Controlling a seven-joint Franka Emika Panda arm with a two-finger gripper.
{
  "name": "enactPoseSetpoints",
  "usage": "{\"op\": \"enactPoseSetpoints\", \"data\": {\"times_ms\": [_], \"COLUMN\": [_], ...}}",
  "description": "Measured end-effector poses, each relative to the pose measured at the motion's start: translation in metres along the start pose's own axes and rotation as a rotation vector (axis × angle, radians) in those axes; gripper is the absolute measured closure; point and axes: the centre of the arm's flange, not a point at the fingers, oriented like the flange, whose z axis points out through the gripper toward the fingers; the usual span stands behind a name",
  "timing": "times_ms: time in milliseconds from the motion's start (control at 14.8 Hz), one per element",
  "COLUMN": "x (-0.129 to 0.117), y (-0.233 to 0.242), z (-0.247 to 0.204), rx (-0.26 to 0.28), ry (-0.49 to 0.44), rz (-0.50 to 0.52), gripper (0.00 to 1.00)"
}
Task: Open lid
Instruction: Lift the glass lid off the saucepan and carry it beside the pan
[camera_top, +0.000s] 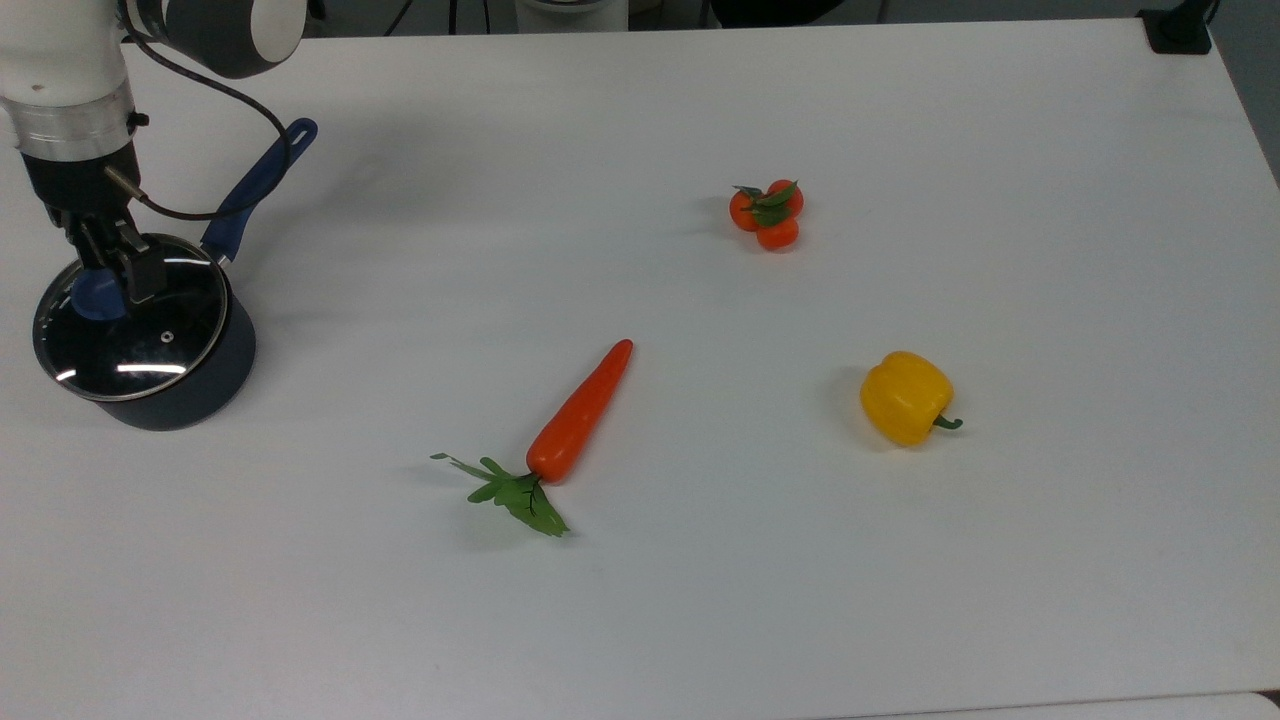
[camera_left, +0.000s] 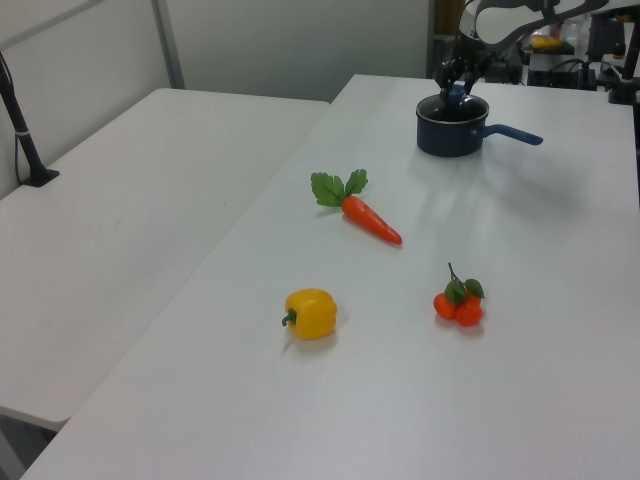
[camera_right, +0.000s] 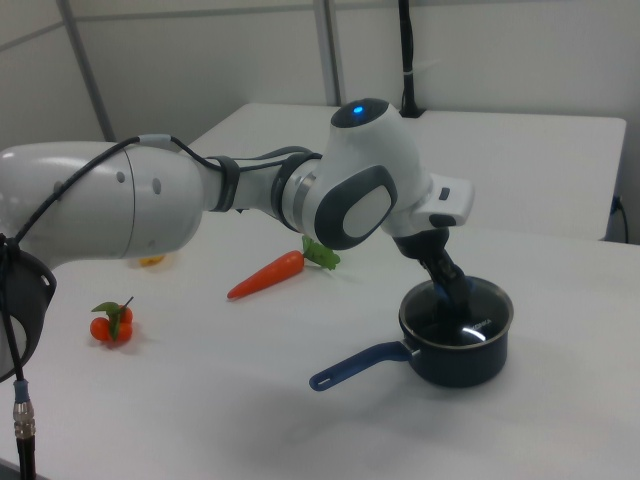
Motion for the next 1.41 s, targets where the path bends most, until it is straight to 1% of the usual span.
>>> {"op": "enactPoseSetpoints", "data": {"times_ms": [269, 337, 404, 606, 673, 808, 1010, 1077, 1279, 1414], "x": [0.004, 0.0, -0.009, -0.049, -0.07, -0.109, -0.158, -0.181, -0.23, -0.251], "y": [-0.003, -0.009, -0.024, -0.069, -0.088, -0.115, -0.143, -0.157, -0.185, -0.192], "z": [-0.03, -0.036, -0.046, -0.072, -0.083, -0.095, -0.096, -0.091, -0.074, -0.063], "rx": [0.014, 0.02, 0.032, 0.075, 0.093, 0.112, 0.107, 0.107, 0.103, 0.086], "ry": [0.037, 0.038, 0.036, 0.015, 0.002, -0.025, -0.066, -0.09, -0.154, -0.18], "rz": [-0.004, -0.014, -0.036, -0.111, -0.147, -0.211, -0.303, -0.344, -0.431, -0.475], "gripper": [0.34, 0.34, 0.34, 0.34, 0.34, 0.34, 0.34, 0.34, 0.34, 0.34]}}
